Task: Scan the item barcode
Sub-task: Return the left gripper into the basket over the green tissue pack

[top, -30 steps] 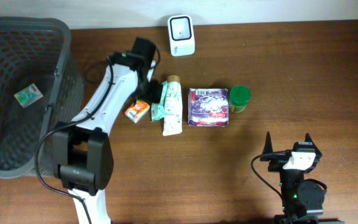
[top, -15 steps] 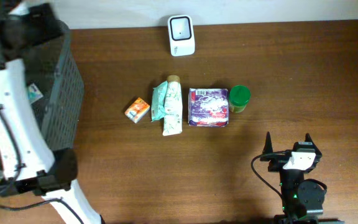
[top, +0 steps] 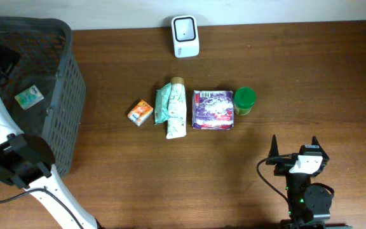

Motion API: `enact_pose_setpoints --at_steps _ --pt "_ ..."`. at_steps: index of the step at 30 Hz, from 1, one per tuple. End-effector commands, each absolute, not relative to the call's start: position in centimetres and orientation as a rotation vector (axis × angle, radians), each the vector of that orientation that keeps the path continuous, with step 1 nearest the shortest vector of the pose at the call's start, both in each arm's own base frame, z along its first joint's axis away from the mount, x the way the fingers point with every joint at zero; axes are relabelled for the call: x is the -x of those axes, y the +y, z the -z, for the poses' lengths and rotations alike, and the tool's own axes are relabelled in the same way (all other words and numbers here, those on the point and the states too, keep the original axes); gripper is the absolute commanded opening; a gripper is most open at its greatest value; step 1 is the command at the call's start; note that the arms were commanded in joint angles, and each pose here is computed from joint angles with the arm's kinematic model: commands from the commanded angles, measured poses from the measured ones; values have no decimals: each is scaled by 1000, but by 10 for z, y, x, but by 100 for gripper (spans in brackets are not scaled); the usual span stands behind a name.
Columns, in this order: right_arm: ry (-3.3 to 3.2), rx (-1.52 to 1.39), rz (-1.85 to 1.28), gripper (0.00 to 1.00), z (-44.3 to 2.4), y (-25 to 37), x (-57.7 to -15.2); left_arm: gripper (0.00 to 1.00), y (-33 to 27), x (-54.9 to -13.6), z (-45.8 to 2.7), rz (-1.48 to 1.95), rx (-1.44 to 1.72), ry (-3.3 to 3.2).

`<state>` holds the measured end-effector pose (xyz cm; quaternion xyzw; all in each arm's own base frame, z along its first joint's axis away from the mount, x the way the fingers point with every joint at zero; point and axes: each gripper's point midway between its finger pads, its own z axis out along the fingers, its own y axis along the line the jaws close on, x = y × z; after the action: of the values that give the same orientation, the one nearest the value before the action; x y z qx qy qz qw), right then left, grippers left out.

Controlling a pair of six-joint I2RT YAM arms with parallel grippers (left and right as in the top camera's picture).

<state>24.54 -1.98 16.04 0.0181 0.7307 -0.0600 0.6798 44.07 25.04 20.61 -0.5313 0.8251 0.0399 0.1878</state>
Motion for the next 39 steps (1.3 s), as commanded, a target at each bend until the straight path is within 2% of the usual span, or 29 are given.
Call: enact_pose_setpoints --at_steps 1,4,5,7,13,22,27,29,34,39 --pt "1648 -48 142 98 -156 -22 -245 92 260 -455 -131 -118 1684 2334" --pt "1648 -48 142 98 -157 -22 -245 87 260 -458 -112 -116 1704 2356" --pt "1648 -48 142 98 -157 -22 -245 77 260 -457 -112 -118 1705 2360" --pt "1648 -48 142 99 -157 -22 -245 72 258 -454 -116 -117 1708 2365" --pt "1648 -48 142 98 -156 -22 -245 70 249 -437 -176 -115 1585 2372" --pt "1648 -48 142 98 -157 -22 -245 71 210 -367 -315 -88 1427 2252" --pt "1648 -48 142 98 -157 -22 -245 76 196 -352 -350 -85 1223 2274" --pt "1648 -48 142 98 -156 -22 -245 78 195 -350 -341 -86 1239 2305" --pt "1648 -48 142 98 -156 -22 -245 78 220 -336 -260 -277 1528 2385" --pt "1648 -48 142 98 -156 -22 -245 76 237 -354 -241 -261 1528 2324"
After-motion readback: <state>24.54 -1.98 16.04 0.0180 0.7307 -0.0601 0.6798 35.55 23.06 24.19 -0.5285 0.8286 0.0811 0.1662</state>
